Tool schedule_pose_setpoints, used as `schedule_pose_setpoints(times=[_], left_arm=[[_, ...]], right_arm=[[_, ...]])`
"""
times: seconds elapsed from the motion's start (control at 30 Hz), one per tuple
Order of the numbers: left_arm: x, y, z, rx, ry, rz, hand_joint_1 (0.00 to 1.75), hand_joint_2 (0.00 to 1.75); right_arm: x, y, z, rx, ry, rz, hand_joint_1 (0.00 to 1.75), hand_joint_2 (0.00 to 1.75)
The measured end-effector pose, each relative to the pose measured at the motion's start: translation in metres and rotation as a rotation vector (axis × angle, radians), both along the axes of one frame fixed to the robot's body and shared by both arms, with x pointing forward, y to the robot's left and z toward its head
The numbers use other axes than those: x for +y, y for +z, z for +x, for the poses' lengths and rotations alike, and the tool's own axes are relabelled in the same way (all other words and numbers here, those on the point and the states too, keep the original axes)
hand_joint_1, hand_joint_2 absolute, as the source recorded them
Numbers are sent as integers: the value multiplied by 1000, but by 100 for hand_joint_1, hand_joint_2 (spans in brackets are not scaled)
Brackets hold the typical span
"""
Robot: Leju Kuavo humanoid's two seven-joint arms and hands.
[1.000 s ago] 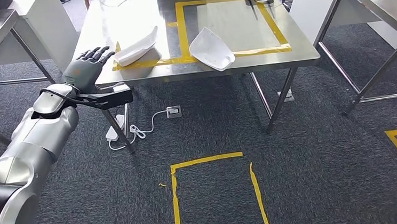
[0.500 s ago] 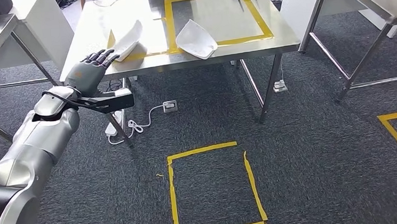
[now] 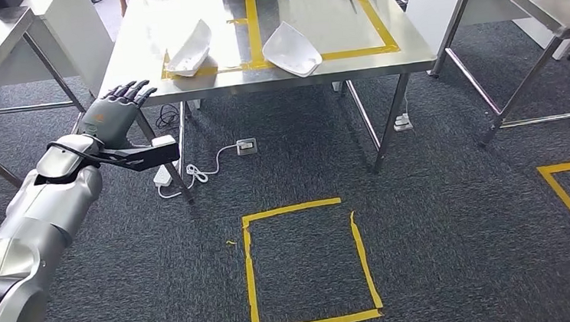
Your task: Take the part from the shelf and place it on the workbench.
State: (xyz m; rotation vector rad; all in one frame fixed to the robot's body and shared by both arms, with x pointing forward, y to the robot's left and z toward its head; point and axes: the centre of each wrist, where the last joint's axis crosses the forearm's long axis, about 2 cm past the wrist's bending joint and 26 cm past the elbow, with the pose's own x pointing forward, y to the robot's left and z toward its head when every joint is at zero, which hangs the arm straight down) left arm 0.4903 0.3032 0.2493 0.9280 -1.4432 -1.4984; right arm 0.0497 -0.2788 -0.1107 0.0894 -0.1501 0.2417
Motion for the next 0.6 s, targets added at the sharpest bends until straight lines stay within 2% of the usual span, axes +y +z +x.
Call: schedule_pose_setpoints(times=[0.23,0.37,0.5,0.6], left_arm=[[2,-2,-1,16,5,-6,0,175],[3,-3,-1,34,13,-26,0,175],[3,-4,-1,42,23,-34,0,175],[4,-18,-6,73,46,-63,0,175]], right_arm=[[0,0,0,-4,-2,-1,0,0],[0,0,0,-6,-2,-1,0,175],[0,0,0,-8,-1,-2,0,175],[0,0,-2,-19,-14,-10,0,175]])
